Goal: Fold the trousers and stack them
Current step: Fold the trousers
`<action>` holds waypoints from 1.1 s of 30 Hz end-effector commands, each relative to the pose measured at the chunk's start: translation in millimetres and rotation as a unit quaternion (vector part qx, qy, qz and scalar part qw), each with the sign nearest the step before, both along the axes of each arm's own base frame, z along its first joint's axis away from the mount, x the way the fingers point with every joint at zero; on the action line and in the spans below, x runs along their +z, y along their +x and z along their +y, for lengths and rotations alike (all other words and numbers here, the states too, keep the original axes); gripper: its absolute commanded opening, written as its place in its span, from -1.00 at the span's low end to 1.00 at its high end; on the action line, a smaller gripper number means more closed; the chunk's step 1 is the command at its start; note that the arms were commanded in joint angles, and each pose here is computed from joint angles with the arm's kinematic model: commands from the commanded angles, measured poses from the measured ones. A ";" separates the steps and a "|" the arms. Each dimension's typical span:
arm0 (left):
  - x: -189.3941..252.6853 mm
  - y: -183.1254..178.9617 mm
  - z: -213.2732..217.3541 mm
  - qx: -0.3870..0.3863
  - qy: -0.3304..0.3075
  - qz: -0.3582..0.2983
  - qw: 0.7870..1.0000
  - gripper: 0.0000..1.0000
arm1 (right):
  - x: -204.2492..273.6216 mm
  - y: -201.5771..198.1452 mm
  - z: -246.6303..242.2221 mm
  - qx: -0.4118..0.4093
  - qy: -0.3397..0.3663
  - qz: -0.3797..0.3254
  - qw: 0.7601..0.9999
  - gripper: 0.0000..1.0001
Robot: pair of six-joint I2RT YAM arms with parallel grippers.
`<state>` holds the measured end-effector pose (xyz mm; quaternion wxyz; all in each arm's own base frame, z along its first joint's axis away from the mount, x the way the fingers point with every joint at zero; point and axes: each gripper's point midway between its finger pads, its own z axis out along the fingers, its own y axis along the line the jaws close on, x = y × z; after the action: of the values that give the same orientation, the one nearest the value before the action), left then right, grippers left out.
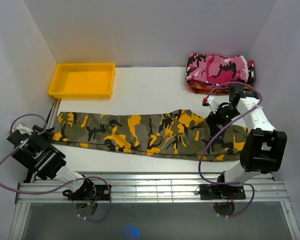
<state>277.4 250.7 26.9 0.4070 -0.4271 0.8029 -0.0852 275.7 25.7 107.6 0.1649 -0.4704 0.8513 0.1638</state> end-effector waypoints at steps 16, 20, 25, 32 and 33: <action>18.1 -18.3 -34.5 0.025 -0.052 0.023 0.998 0.48 | 11.3 0.9 0.3 0.016 -0.004 -0.017 1.000 0.80; 7.6 -23.1 -33.0 0.041 -0.059 0.040 0.997 0.48 | 9.1 0.1 -0.5 0.017 -0.006 -0.016 1.000 0.80; -12.0 -22.4 -24.8 0.064 -0.069 0.052 0.994 0.48 | 9.6 1.7 0.0 0.015 -0.004 -0.013 1.000 0.80; -34.8 1.7 -17.3 0.053 -0.109 0.026 0.992 0.27 | 8.2 4.1 -1.5 0.015 -0.007 -0.009 1.000 0.80; -36.9 5.1 -19.9 0.045 -0.115 0.022 0.992 0.24 | 7.8 4.4 -1.5 0.014 -0.007 -0.008 1.000 0.80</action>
<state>293.2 244.1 31.2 0.3975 -0.4803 0.7699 -0.1367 276.3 22.4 106.6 0.1621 -0.4805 0.8478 0.1552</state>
